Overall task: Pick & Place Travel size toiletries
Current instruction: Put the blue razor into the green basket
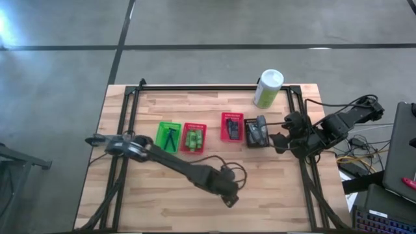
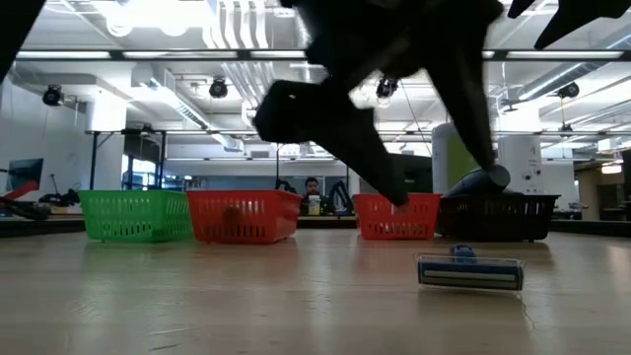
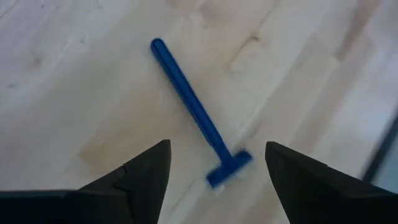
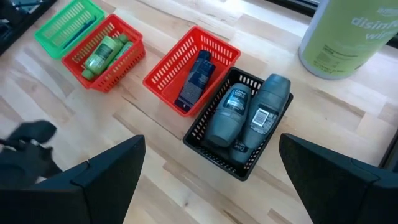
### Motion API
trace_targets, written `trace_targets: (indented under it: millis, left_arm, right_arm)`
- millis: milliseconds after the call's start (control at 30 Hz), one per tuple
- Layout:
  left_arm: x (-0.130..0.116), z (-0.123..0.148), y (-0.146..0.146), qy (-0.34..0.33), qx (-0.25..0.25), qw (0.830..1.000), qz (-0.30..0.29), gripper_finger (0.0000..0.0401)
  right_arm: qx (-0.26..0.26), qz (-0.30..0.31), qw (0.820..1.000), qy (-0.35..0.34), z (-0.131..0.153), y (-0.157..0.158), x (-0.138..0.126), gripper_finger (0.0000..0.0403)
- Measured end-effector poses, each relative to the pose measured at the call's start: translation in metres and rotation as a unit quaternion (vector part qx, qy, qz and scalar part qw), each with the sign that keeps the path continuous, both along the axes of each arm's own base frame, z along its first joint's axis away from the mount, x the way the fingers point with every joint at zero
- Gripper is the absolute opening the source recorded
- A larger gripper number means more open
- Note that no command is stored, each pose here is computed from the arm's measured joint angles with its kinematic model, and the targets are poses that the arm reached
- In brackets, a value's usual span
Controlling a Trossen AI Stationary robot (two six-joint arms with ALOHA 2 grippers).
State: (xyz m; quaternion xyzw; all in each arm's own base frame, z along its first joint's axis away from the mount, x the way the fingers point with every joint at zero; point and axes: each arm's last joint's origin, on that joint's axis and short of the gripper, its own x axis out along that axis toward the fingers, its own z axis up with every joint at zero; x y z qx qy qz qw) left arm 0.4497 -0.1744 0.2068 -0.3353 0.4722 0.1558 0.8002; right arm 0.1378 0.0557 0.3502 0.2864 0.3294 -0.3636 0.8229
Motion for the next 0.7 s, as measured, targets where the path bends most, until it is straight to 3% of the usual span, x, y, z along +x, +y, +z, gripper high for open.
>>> trace_targets:
  millis: [267, 533, 700]
  left_arm:
    - [0.021, -0.013, -0.010, 0.075, 0.054, 0.995, 0.027, 0.0266]
    - [0.036, -0.016, -0.017, 0.050, 0.020, 0.997, 0.061, 0.0266]
    - [0.033, -0.030, -0.015, 0.075, 0.025, 0.994, 0.070, 0.0265]
  right_arm:
    - [0.000, 0.001, 1.000, -0.001, 0.001, -0.002, -0.004, 0.0368]
    - [-0.008, 0.012, 1.000, 0.006, 0.001, -0.002, -0.004, 0.0368]
    - [-0.010, 0.015, 1.000, 0.007, 0.001, -0.002, -0.004, 0.0368]
